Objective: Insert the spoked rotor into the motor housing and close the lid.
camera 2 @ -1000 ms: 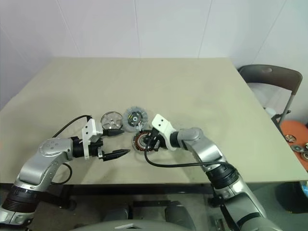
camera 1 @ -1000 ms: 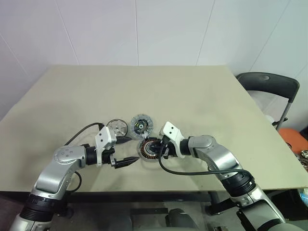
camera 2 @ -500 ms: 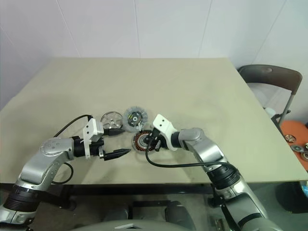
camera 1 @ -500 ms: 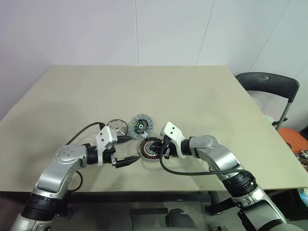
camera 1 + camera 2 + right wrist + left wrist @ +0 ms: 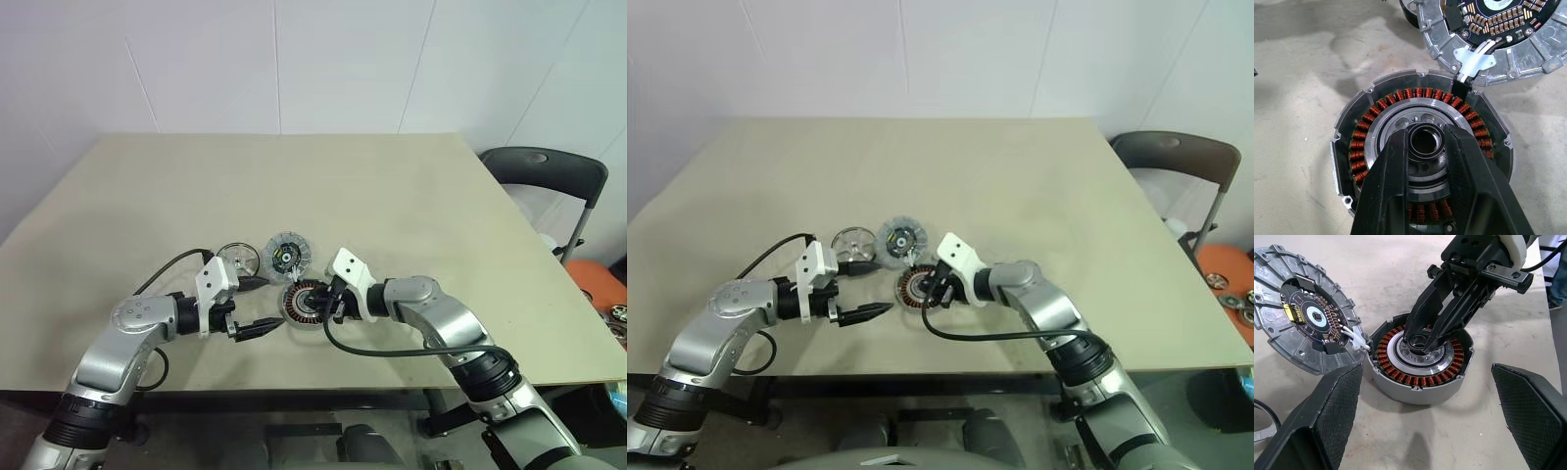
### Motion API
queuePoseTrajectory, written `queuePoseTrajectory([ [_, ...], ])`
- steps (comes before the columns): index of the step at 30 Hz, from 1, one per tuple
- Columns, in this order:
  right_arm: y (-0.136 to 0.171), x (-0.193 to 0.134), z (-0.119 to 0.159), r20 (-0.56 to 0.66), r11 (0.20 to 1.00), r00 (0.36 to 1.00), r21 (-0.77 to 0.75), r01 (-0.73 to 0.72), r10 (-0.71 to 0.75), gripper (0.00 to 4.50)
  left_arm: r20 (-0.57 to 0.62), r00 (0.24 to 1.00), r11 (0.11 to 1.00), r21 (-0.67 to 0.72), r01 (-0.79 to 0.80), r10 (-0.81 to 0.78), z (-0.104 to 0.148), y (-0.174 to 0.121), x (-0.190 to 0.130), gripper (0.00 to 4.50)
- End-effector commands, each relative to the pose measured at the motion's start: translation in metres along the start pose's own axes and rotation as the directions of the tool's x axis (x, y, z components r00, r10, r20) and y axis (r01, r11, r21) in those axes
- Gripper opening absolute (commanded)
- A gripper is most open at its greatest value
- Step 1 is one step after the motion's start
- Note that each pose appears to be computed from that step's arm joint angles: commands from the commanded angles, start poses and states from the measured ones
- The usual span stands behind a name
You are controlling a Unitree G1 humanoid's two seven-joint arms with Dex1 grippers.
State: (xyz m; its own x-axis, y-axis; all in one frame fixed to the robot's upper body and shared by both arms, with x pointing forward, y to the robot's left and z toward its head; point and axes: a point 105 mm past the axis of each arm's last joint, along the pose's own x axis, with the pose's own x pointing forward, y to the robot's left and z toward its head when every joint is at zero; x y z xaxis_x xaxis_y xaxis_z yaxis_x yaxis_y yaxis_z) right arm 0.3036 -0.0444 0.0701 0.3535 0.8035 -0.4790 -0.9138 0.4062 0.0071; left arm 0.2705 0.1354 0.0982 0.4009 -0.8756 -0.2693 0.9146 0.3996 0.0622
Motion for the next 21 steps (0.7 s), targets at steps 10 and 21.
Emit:
queuePoseTrajectory([
  [10,0.003,0.001,0.007,0.059,0.998,0.998,0.057,-0.015,0.012,2.95,0.001,1.000,0.999,0.039,-0.007,0.007,-0.007,0.005,-0.002,4.50],
  [21,0.002,0.001,0.031,0.214,0.984,0.977,0.172,-0.037,0.000,3.30,-0.006,1.000,0.999,0.038,-0.003,0.003,-0.014,0.004,0.000,4.50],
])
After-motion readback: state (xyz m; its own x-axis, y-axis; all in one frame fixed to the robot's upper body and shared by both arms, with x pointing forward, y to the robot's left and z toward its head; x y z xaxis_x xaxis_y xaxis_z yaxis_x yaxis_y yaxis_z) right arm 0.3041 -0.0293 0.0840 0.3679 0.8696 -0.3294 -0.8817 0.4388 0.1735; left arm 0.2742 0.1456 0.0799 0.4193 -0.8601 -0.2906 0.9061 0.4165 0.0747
